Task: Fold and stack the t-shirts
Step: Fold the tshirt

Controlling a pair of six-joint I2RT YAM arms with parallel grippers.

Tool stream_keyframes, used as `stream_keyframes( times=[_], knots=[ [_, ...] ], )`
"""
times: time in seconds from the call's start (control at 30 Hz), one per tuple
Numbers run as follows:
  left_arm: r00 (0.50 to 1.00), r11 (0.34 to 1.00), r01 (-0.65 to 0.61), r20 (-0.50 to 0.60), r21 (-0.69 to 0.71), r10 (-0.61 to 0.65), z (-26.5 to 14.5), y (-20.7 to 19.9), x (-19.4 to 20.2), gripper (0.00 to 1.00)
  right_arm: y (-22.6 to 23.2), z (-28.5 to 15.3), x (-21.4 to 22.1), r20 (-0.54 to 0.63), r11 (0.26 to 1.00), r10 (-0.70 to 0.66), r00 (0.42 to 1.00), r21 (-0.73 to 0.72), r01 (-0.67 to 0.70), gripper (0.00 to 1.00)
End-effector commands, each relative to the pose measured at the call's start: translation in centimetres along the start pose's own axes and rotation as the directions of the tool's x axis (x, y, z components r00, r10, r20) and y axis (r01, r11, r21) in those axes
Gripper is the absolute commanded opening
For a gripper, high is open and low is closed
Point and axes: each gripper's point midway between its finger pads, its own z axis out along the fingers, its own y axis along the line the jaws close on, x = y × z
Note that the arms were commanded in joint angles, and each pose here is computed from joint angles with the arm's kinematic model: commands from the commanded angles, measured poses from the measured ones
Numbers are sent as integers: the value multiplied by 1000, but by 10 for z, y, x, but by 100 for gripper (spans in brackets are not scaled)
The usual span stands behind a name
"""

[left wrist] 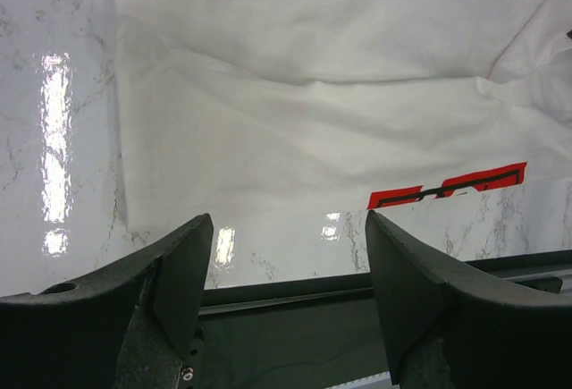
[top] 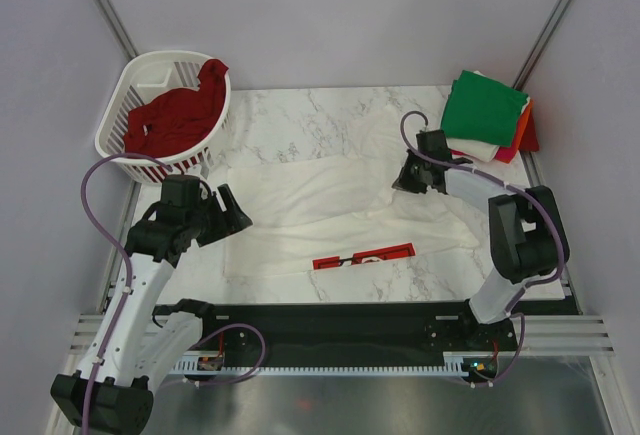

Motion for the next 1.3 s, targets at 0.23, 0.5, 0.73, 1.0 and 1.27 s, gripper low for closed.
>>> stream_keyframes(
  times=[0.23,0.5,0.73,1.0,1.27],
  knots=[
    [998,999,-36,44,24,35,-2,-4,-9,76,82,17,-44,15,974,-65,998,-217,67,53],
    [998,999,-39,46,26,38,-2,-5,-9,75,114,14,-93,107,953,-112,988,-271,137,76],
    [998,999,-37,52,26,35,-3,-4,-9,75,118,48,-186,244,965,-125,962,-194,174,77],
    [998,999,-36,54,25,35,-3,-4,-10,75,66,108,-245,318,980,-184,930,-17,200,77],
    [998,999,-32,60,17,31,-3,-3,-11,75,26,136,-277,391,977,-214,895,83,197,80]
  ],
)
